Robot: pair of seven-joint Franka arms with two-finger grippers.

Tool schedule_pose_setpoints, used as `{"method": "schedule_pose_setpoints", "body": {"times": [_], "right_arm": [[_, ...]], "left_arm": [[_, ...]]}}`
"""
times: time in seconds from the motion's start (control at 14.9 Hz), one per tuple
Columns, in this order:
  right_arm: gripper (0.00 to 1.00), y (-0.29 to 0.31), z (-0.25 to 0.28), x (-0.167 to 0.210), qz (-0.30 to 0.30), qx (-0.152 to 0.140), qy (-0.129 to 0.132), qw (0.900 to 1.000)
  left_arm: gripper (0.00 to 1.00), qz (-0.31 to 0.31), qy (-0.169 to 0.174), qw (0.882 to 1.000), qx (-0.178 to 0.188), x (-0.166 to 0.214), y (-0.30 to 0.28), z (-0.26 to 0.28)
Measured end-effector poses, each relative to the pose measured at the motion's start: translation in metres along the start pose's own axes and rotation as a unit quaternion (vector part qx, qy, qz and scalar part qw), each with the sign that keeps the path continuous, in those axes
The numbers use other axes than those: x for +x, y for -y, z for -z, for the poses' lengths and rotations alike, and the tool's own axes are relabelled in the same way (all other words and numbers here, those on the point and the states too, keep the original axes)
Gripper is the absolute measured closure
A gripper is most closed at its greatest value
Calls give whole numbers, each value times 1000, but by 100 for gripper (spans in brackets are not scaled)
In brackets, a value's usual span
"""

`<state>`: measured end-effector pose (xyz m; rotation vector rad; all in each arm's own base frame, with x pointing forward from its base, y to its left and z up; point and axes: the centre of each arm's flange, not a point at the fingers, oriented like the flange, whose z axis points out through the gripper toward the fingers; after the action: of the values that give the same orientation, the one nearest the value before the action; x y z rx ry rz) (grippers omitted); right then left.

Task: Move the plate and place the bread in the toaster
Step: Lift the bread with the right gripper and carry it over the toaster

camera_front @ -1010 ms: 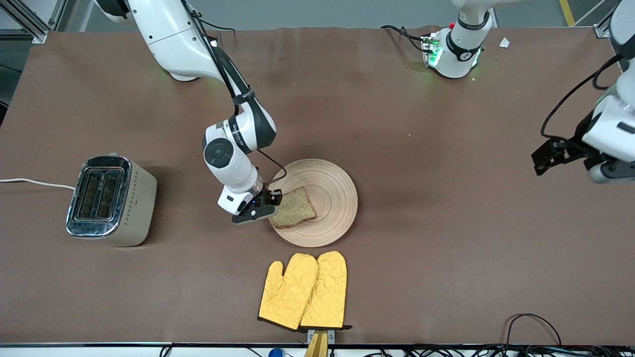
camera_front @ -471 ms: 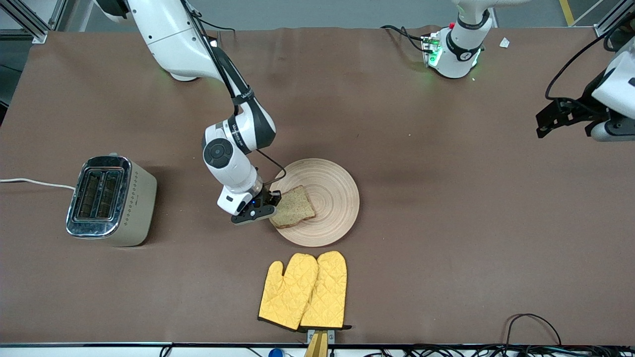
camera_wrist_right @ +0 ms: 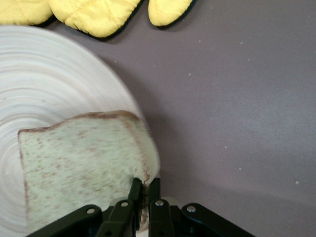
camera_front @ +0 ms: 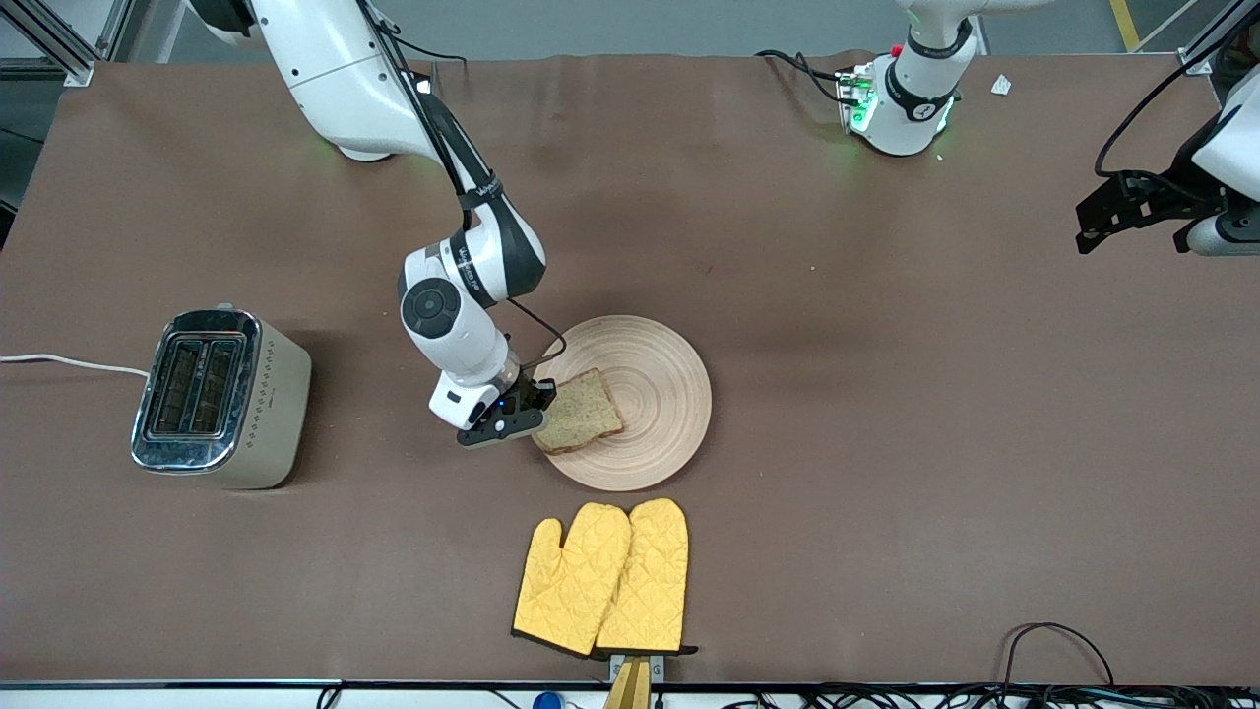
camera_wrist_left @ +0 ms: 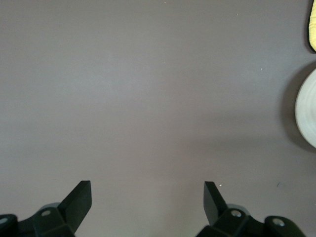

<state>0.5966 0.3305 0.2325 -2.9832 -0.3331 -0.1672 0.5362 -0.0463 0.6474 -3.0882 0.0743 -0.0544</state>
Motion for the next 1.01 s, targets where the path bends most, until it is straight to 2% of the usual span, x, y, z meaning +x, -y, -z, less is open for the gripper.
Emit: {"method": "schedule_pose_setpoints", "body": {"times": [0.27, 0.4, 0.54, 0.74, 0.88, 1.01], "right_arm": [[90, -26, 36, 19, -15, -15, 34, 999], [90, -41, 64, 28, -15, -31, 44, 998], [90, -53, 92, 33, -4, -59, 60, 996], [90, -78, 138, 44, 17, -142, 98, 985], [90, -100, 171, 47, 19, -209, 125, 970], [90, -127, 203, 50, 16, -276, 130, 952]], "left_arm": [[0, -2, 1, 1000, 0, 0, -1, 0], [0, -2, 2, 1000, 0, 0, -1, -1], [0, -2, 5, 1000, 0, -1, -1, -3], [0, -2, 9, 1000, 0, -1, -2, -7], [0, -2, 13, 1000, 0, -1, -2, -9], [0, -3, 13, 1000, -4, -1, -3, -9]]}}
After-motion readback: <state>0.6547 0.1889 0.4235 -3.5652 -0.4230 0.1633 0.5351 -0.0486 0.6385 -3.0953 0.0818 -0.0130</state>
